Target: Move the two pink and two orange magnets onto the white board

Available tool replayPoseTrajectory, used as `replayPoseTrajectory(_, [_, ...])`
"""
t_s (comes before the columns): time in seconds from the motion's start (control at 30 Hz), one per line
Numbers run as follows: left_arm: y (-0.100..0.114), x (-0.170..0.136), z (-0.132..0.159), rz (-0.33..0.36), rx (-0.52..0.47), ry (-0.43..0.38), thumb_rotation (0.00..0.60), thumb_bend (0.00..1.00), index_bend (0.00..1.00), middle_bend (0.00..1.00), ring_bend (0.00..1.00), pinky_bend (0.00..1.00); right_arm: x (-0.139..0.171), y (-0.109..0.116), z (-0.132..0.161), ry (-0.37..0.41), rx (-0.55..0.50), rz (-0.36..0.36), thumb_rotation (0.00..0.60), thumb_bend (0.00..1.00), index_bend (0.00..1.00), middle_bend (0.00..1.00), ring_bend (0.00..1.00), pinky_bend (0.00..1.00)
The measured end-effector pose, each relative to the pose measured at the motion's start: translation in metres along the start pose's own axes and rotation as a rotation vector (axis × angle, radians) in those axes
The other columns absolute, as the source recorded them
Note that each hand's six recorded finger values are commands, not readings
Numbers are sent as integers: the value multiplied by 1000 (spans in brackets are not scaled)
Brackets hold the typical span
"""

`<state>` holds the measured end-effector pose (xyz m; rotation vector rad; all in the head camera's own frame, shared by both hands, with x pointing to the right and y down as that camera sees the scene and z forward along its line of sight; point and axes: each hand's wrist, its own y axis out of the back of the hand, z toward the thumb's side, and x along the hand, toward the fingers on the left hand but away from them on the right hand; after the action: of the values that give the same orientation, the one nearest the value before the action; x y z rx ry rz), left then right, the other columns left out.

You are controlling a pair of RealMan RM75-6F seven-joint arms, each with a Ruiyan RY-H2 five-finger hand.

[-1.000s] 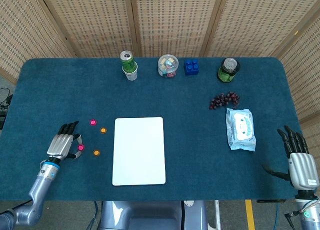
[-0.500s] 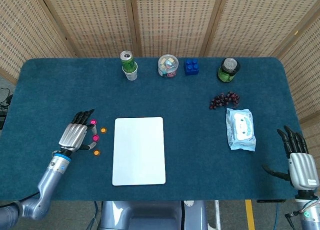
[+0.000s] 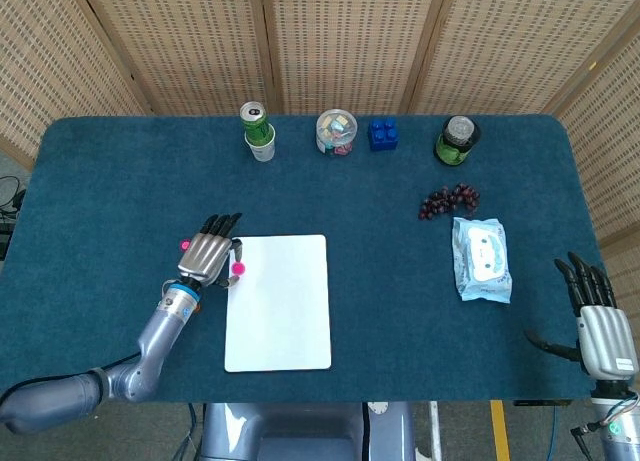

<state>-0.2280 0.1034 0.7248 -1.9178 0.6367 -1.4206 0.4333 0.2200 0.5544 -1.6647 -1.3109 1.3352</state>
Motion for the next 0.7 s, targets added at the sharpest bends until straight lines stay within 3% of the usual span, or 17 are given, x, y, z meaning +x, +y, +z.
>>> replayPoseTrajectory(0.4, [-6, 32, 1, -28, 14, 40, 600, 232, 525, 0, 0, 0, -1, -1, -2, -10, -11, 12, 600, 53, 0, 0, 0, 0])
replayPoseTrajectory(0.5, [-5, 36, -1, -24, -4, 50, 600, 225, 318, 0, 0, 0, -1, -1, -2, -11, -13, 16, 600, 53, 0, 0, 0, 0])
replayPoseTrajectory(0.57, [-4, 36, -2, -20, -15, 54, 600, 217, 123, 0, 0, 0, -1, -1, -3, -12, -14, 19, 600, 53, 0, 0, 0, 0])
replayPoseTrajectory(0.7, [-2, 37, -6, -6, -41, 58, 600, 213, 4, 0, 0, 0, -1, -2, -3, -12, -16, 23, 600, 53, 0, 0, 0, 0])
